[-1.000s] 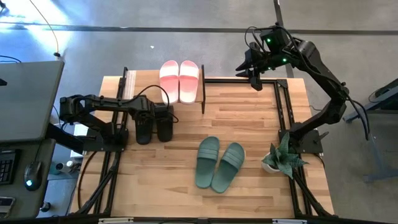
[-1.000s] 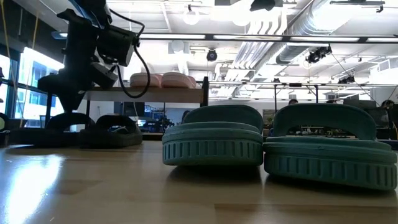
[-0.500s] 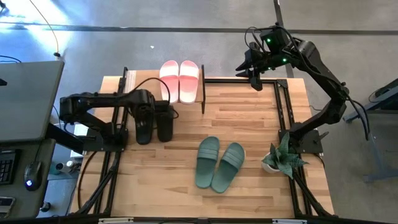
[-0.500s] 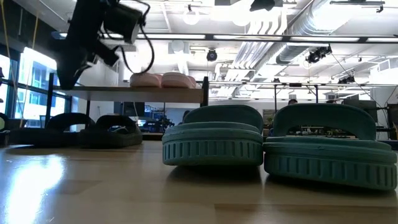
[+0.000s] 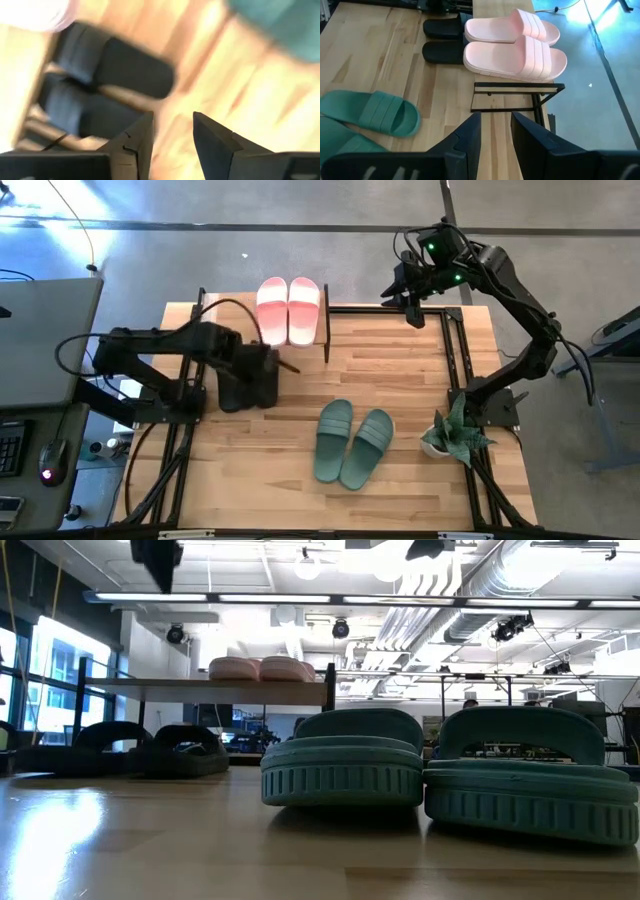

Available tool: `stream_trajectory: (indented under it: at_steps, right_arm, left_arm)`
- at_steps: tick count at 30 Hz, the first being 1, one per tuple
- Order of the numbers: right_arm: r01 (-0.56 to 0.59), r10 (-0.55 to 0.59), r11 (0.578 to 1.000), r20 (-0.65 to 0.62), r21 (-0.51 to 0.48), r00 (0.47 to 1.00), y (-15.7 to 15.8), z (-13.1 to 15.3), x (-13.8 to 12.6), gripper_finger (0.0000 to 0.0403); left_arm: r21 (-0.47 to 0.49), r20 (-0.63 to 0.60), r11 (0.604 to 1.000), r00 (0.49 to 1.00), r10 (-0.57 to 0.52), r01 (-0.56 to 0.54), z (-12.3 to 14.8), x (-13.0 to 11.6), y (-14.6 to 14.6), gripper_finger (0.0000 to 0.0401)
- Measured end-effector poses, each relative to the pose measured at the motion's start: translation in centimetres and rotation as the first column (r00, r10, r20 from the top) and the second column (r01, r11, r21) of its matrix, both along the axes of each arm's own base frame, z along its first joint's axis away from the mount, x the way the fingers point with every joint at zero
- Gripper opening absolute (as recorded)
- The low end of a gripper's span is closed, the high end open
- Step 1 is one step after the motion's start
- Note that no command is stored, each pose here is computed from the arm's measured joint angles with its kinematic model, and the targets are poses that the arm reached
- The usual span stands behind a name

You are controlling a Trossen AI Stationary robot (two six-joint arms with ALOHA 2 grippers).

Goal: Pick and place slides into the shelf
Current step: Adjust the black slides under the shelf

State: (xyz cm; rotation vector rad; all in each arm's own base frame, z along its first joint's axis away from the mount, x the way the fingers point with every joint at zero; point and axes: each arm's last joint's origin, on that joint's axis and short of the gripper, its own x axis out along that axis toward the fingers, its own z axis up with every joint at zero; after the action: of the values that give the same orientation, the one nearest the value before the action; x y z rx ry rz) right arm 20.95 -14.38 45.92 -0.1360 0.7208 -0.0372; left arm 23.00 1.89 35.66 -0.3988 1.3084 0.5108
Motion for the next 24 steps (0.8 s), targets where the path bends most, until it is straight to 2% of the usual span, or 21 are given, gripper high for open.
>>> stream_trajectory:
  at_steps: [4, 7, 14, 19, 24]
  right_arm:
    - [-0.01, 0.01, 1.0, 0.005, 0.005, 1.0, 0.0, 0.0, 0.0, 0.0096]
    - [-0.02, 0.02, 1.0, 0.005, 0.023, 1.0, 0.1, 0.0, 0.0, 0.0096]
    - [-0.141, 0.139, 0.977, 0.025, 0.163, 0.99, 1.3, -0.3, -0.1, 0.0094]
    - [-0.221, 0.221, 0.961, 0.019, 0.164, 0.975, 3.3, -0.2, 0.8, 0.0067]
    - [-0.354, 0.354, 0.924, 0.026, 0.142, 0.935, 6.9, -0.1, 2.4, 0.002]
  left_arm:
    - [-0.025, 0.118, 1.0, 0.993, -0.012, 0.015, 1.1, 0.7, -2.7, 0.0098]
    - [-0.054, 0.143, 0.999, 0.99, -0.003, 0.011, 0.9, 0.9, -4.7, 0.008]
    - [-0.091, 0.042, 0.996, 0.999, 0.024, -0.021, -2.0, 1.1, -9.3, 0.003]
    - [-0.092, -0.029, 0.996, 0.999, -0.021, 0.018, -4.8, 1.8, -12.4, 0.0003]
    - [-0.057, -0.115, 0.998, 0.993, 0.029, -0.036, -7.4, 1.8, -13.9, 0.0009]
